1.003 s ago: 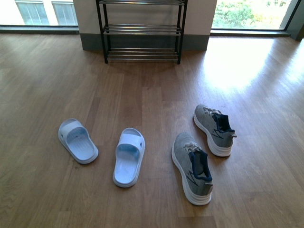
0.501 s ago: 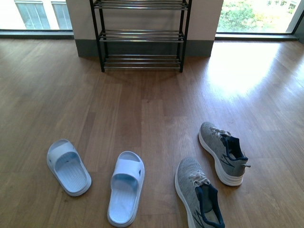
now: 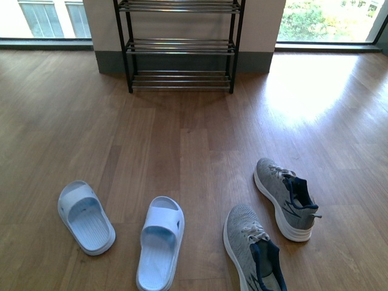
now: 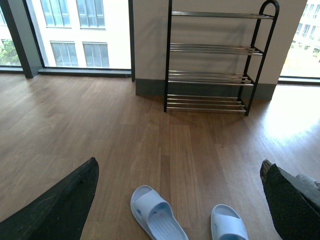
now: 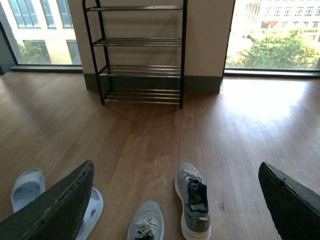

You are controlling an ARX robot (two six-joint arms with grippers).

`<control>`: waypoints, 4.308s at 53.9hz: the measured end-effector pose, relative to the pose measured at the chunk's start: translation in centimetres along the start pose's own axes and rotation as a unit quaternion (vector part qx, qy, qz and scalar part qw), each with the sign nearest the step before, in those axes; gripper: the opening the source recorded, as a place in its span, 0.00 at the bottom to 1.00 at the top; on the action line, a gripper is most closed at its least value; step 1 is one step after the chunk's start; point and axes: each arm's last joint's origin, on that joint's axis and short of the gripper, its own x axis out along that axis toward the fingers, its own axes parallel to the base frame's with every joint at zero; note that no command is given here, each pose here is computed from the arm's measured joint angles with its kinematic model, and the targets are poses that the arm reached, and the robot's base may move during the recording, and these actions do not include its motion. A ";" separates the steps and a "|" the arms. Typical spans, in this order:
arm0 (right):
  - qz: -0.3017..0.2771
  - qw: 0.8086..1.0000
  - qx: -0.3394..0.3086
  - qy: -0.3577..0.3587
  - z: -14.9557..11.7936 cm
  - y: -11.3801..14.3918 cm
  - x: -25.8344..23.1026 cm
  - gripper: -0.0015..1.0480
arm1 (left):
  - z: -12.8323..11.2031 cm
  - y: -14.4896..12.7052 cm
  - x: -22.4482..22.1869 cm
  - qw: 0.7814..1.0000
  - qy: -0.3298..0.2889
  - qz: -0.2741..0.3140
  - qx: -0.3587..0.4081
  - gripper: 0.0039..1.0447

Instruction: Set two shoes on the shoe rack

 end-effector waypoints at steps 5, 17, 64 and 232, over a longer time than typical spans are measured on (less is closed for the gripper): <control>0.000 1.000 0.000 0.000 0.0 0.0 0.0 0.91 | 0.0 0.0 0.0 1.000 0.000 0.000 0.000 0.91; -0.013 0.987 0.056 0.152 -0.5 -0.6 1.8 0.91 | 0.0 0.0 0.0 1.000 0.000 0.000 0.000 0.91; -0.004 0.859 -0.013 0.511 -23.2 -0.2 23.3 0.91 | 0.0 0.0 0.0 1.000 0.000 0.000 0.000 0.91; -0.033 0.942 0.151 0.298 -1.0 -9.0 10.4 0.01 | 0.0 0.0 0.0 1.000 0.000 0.000 0.000 0.91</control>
